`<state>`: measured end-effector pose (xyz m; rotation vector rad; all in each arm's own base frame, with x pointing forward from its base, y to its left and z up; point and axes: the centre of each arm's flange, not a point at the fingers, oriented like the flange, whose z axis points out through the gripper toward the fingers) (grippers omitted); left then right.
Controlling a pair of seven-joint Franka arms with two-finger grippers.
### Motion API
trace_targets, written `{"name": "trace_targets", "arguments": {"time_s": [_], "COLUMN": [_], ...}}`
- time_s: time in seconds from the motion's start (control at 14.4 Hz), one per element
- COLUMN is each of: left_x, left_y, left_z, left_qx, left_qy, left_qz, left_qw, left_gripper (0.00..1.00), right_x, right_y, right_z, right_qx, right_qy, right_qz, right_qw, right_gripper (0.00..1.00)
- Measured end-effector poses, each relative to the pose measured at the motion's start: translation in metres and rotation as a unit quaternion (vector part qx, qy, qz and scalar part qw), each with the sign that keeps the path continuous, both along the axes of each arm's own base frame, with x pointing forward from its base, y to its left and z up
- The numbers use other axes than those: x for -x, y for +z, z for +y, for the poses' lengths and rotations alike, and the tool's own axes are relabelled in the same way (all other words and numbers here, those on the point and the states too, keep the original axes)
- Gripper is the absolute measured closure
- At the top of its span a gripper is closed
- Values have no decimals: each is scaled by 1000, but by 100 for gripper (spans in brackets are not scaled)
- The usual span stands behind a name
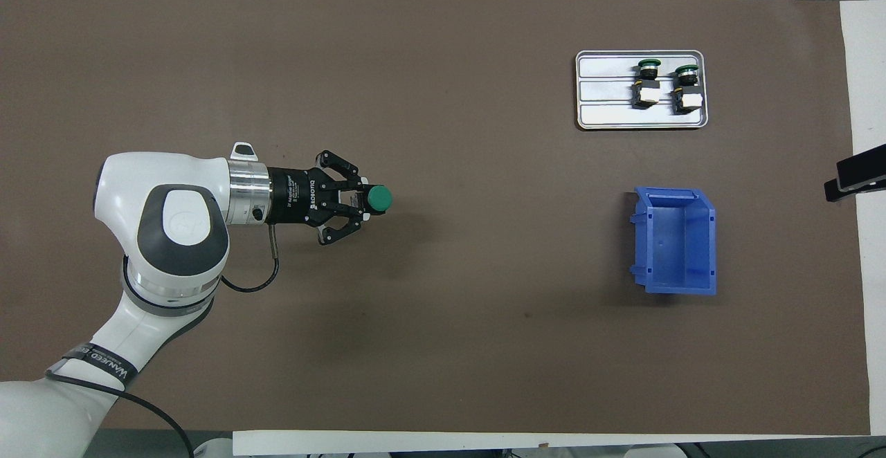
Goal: Place and press button with both arms
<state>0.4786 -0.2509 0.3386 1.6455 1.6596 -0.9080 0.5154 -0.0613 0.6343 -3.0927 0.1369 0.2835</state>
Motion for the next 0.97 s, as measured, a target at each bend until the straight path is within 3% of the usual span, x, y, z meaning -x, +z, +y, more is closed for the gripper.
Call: {"name": "trace_targets", "arguments": {"time_s": [0.42, 0.97], "left_x": [13, 19], "left_y": [-31, -66], "left_z": [8, 6], "left_qx": [53, 71], "left_qy": [47, 38], "left_qz": [-5, -21], "left_qw": [997, 997], "left_gripper": [67, 67], "right_x": [0, 0], "right_y": [0, 0], "right_z": [0, 0], "right_qx": [0, 0], "right_qy": [0, 0], "right_qz": [0, 0], "right_qw": [1000, 1000], "right_gripper": [0, 0]}}
